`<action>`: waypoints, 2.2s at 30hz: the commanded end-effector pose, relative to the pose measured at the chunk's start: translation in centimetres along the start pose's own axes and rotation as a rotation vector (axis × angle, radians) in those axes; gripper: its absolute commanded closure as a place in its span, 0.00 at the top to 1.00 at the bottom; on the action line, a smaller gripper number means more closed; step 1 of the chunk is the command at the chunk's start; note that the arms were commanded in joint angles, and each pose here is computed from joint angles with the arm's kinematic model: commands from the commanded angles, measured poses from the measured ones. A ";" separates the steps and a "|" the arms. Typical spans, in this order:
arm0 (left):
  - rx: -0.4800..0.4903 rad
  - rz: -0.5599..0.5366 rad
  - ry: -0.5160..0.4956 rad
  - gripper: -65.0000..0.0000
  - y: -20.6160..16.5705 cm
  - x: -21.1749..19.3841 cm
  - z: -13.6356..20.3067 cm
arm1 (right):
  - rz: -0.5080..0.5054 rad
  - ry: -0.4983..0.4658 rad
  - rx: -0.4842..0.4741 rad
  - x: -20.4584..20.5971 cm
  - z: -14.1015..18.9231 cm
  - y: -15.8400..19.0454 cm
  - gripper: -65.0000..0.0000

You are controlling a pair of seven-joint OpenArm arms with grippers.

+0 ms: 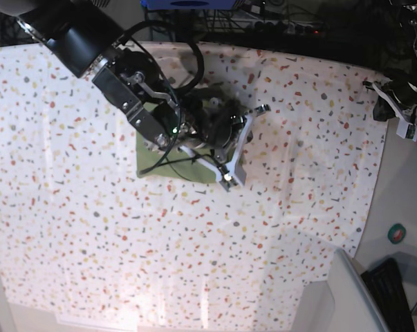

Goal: Layout the t-shirt on the table in an organized manner, then fold the t-shirt properly
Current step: 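Press and smooth the green bundle with the right gripper, then withdraw, then grip the bundle's opposite sides with both grippers to square it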

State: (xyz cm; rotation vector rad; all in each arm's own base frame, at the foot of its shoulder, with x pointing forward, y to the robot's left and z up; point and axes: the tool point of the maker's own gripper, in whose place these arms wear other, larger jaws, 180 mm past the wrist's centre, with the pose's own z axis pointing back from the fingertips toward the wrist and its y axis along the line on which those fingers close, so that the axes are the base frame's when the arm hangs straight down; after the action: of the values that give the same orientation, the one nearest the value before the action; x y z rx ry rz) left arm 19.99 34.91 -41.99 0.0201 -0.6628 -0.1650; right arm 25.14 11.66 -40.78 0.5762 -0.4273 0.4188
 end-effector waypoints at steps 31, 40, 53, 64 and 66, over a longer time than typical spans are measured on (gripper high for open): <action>-0.279 -0.133 -0.166 0.00 -14.2 5.9 -1.6 | -0.266 -0.299 -0.129 4.0 8.8 -8.7 0.00; -0.476 -0.142 -0.254 0.00 -23.5 9.5 -2.6 | -0.438 -0.347 -0.245 0.5 12.1 -13.9 0.00; -0.544 -0.066 -0.154 0.00 -26.5 9.5 -8.0 | -0.546 -0.223 -0.226 -2.5 7.6 -14.3 0.00; -0.547 -0.033 -0.085 0.00 -26.3 8.4 -10.2 | -0.526 -0.201 -0.252 -4.4 4.8 -14.5 0.00; -0.545 -0.031 -0.087 0.00 -26.2 8.5 -10.1 | -0.524 -0.204 -0.254 -4.3 4.8 -14.6 0.00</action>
State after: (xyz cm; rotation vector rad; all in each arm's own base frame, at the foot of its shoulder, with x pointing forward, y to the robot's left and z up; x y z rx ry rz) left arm 27.76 7.50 -47.88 -0.4944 -0.6378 -0.3692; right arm 25.95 -3.56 -46.66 0.4483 -0.4460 -0.1970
